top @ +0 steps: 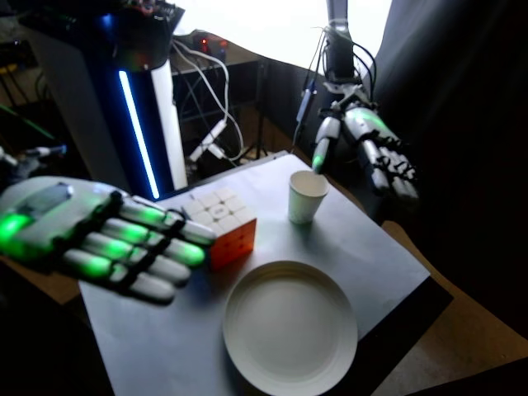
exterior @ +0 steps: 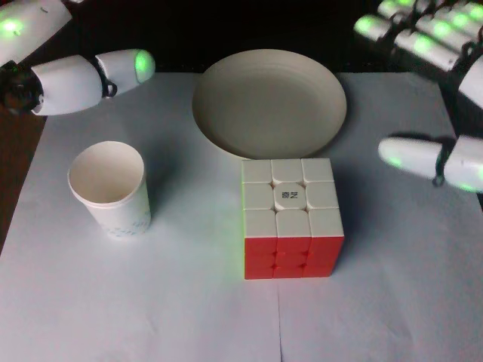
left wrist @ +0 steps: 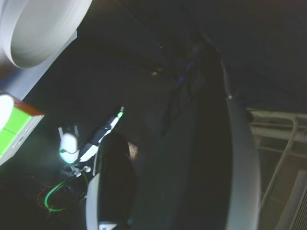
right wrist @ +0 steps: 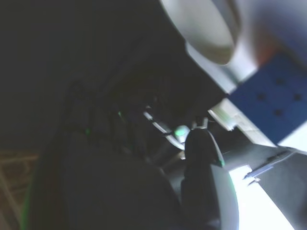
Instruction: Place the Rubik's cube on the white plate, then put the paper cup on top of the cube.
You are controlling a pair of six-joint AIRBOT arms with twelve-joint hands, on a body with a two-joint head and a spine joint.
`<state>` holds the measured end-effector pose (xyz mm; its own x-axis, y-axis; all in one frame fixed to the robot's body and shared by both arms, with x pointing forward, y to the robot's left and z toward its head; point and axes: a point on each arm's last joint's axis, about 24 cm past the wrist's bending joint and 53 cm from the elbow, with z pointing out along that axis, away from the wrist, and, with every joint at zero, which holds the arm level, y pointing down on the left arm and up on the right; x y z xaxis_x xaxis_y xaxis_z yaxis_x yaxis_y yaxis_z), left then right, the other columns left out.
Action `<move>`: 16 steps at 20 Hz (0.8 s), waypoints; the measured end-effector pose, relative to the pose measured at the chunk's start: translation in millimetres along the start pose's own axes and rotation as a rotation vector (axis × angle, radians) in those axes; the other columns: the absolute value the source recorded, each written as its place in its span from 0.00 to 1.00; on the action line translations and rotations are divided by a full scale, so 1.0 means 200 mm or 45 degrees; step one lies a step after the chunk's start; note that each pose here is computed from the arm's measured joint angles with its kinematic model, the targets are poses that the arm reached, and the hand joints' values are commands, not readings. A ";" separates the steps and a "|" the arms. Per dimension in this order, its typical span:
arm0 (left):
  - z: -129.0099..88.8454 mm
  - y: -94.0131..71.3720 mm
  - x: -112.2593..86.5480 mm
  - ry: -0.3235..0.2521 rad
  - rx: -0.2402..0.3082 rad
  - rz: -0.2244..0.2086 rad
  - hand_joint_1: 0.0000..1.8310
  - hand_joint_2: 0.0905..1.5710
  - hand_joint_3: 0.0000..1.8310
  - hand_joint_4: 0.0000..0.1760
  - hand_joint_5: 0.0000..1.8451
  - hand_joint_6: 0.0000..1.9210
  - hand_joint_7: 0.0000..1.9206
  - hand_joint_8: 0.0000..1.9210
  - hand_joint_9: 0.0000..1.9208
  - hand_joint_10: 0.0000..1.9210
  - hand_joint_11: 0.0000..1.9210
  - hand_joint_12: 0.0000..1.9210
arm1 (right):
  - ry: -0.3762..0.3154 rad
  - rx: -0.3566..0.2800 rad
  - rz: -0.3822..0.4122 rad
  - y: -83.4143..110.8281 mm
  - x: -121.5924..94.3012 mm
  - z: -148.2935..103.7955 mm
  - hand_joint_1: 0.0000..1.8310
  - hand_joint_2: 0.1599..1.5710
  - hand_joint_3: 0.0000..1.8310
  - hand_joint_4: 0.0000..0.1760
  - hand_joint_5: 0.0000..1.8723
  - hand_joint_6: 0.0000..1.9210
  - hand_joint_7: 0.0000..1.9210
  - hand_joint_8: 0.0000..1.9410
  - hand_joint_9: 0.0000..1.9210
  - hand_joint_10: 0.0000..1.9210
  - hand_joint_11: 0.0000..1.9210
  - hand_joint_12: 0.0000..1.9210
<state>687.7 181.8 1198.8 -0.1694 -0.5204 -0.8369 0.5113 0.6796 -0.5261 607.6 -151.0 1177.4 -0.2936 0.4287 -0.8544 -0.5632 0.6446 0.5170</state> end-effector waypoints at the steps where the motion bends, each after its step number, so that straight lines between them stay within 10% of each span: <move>1: 0.00 0.00 0.00 -0.003 -0.004 -0.004 0.11 0.81 0.00 0.76 0.00 0.00 0.00 0.00 0.00 0.00 0.00 0.08 | 0.032 -0.042 0.040 0.04 0.03 0.00 0.22 0.69 0.00 0.15 0.00 0.00 0.00 0.00 0.02 0.01 0.00 0.18; 3: 0.00 0.01 -0.01 -0.007 -0.013 -0.009 0.11 0.81 0.00 0.67 0.00 0.00 0.00 0.00 0.00 0.00 0.00 0.04 | 0.071 -0.087 0.080 0.08 0.08 -0.01 0.26 0.66 0.00 0.26 0.00 0.00 0.00 0.00 0.00 0.00 0.00 0.34; 5: 0.00 0.03 -0.02 -0.012 -0.027 -0.012 0.11 0.82 0.00 0.46 0.00 0.00 0.00 0.00 0.00 0.00 0.00 0.10 | 0.105 -0.127 0.133 0.13 0.15 0.00 0.27 0.62 0.00 0.16 0.00 0.00 0.00 0.00 0.00 0.00 0.00 0.16; 8: 0.00 0.04 -0.02 -0.009 -0.032 -0.013 0.13 0.81 0.00 0.66 0.00 0.00 0.00 0.00 0.00 0.00 0.00 0.06 | 0.138 -0.179 0.145 0.19 0.23 0.01 0.34 0.60 0.00 0.00 0.00 0.00 0.00 0.00 0.01 0.00 0.00 0.46; 10: 0.01 0.06 -0.02 -0.017 -0.047 -0.018 0.11 0.83 0.00 0.56 0.00 0.00 0.00 0.00 0.00 0.00 0.00 0.06 | 0.144 -0.185 0.192 0.17 0.27 0.04 0.35 0.57 0.00 0.07 0.00 0.00 0.00 0.00 0.04 0.02 0.00 0.70; 11: 0.01 0.07 -0.02 -0.019 -0.051 -0.026 0.13 0.83 0.00 0.54 0.00 0.00 0.00 0.00 0.00 0.00 0.00 0.07 | 0.156 -0.187 0.234 0.16 0.30 0.05 0.38 0.56 0.00 0.18 0.00 0.00 0.00 0.00 0.01 0.01 0.00 0.64; 12: 0.01 0.06 0.00 -0.014 -0.047 -0.027 0.13 0.82 0.00 0.65 0.00 0.00 0.00 0.00 0.00 0.00 0.00 0.03 | 0.185 -0.175 0.268 0.13 0.36 0.05 0.40 0.57 0.00 0.07 0.00 0.00 0.00 0.00 0.00 0.00 0.00 0.48; 14: 0.02 0.06 0.00 -0.005 -0.042 -0.021 0.12 0.82 0.00 0.55 0.00 0.00 0.00 0.00 0.00 0.00 0.00 0.00 | 0.224 -0.156 0.287 0.12 0.43 0.07 0.41 0.58 0.00 0.09 0.00 0.00 0.00 0.00 0.00 0.00 0.00 0.01; 16: 0.02 0.06 0.01 -0.005 -0.043 -0.022 0.14 0.83 0.00 0.45 0.00 0.00 0.00 0.00 0.00 0.00 0.00 0.00 | 0.254 -0.172 0.303 0.15 0.51 0.09 0.39 0.59 0.00 0.21 0.00 0.00 0.00 0.00 0.00 0.00 0.00 0.00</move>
<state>696.1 187.5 1192.3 -0.1747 -0.5338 -0.8274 0.4793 0.6879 -0.5450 574.8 -78.1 1106.9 -0.5670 0.4165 -0.7107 -0.5540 0.4458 0.7031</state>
